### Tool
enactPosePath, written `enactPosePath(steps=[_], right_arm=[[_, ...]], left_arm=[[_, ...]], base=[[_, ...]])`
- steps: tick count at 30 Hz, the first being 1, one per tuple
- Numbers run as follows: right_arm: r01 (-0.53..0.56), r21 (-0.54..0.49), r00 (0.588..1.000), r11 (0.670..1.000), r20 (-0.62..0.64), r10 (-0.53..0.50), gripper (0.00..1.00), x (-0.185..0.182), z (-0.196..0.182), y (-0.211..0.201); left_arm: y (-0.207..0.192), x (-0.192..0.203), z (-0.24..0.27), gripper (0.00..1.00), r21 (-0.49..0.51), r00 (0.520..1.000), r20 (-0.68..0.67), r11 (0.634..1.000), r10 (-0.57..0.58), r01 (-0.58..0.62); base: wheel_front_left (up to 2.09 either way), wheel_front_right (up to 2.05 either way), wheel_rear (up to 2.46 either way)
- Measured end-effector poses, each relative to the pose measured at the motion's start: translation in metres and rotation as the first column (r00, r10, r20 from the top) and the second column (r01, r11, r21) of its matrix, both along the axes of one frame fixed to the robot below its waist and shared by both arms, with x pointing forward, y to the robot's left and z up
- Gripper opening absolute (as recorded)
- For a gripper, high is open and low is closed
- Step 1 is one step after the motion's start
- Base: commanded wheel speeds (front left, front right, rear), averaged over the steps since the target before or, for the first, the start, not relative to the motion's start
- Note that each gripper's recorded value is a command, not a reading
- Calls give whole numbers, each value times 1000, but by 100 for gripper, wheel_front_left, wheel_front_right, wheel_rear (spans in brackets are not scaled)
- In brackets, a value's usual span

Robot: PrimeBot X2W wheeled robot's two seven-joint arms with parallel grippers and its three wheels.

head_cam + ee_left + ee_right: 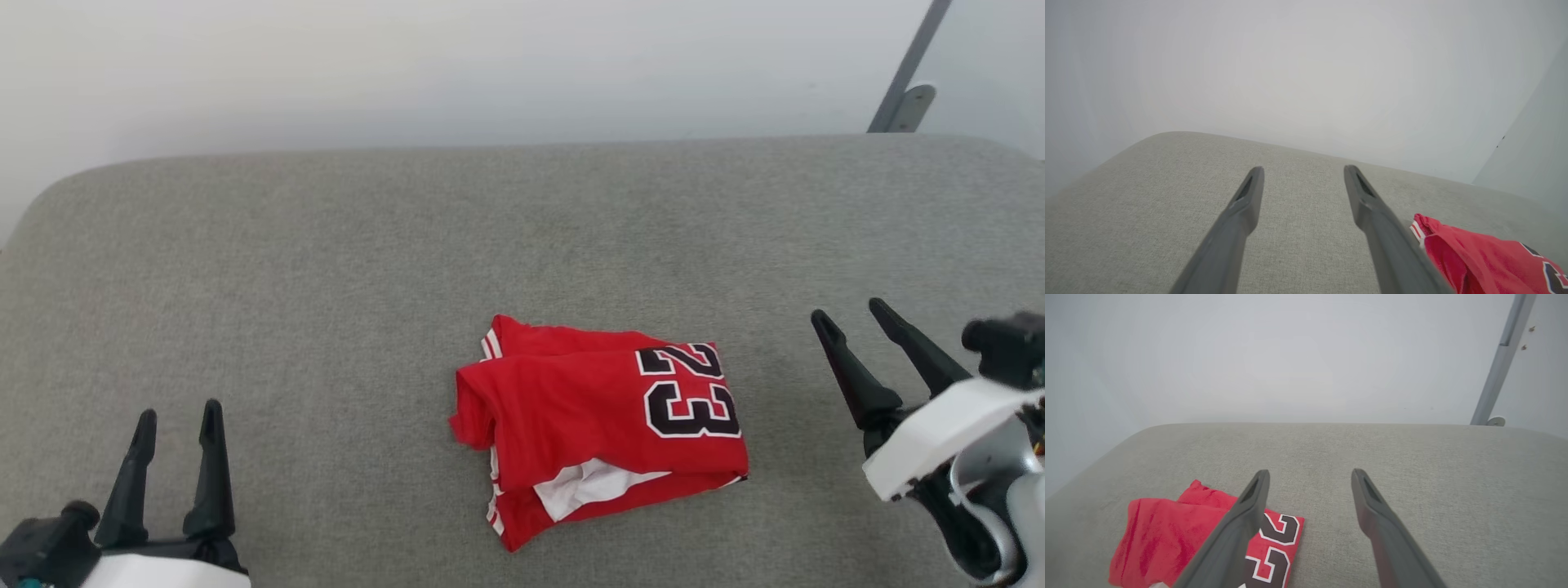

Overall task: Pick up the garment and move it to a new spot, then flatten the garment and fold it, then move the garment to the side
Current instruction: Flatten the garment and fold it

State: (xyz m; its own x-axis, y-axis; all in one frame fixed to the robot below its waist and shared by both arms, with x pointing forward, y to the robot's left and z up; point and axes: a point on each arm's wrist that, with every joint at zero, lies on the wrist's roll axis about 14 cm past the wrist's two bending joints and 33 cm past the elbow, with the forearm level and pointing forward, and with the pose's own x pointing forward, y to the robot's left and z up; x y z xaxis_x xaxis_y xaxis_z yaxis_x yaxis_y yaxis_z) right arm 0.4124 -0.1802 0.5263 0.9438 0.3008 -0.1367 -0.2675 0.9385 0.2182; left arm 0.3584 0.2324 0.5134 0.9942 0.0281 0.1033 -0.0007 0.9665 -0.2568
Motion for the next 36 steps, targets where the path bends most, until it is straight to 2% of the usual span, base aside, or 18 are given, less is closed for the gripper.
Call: enactPosePath(steps=[7, 11, 36], right_arm=[[118, -8, 984, 993, 135, -116, 100, -26, -6, -24], [147, -11, 973, 989, 183, -143, 100, -35, -7, -29], [202, 30, 962, 979, 179, -204, 100, -56, -24, -30]], left_arm=[[-5, -12, 0, 100, 34, 1000, -5, 999, -20, 20], [-7, -17, 3, 100, 52, 1000, 3, 998, -30, 30], [-21, -28, -10, 100, 75, 997, -36, 994, -74, 77]], base=[[0, 0, 0], [0, 0, 0], [0, 0, 0]])
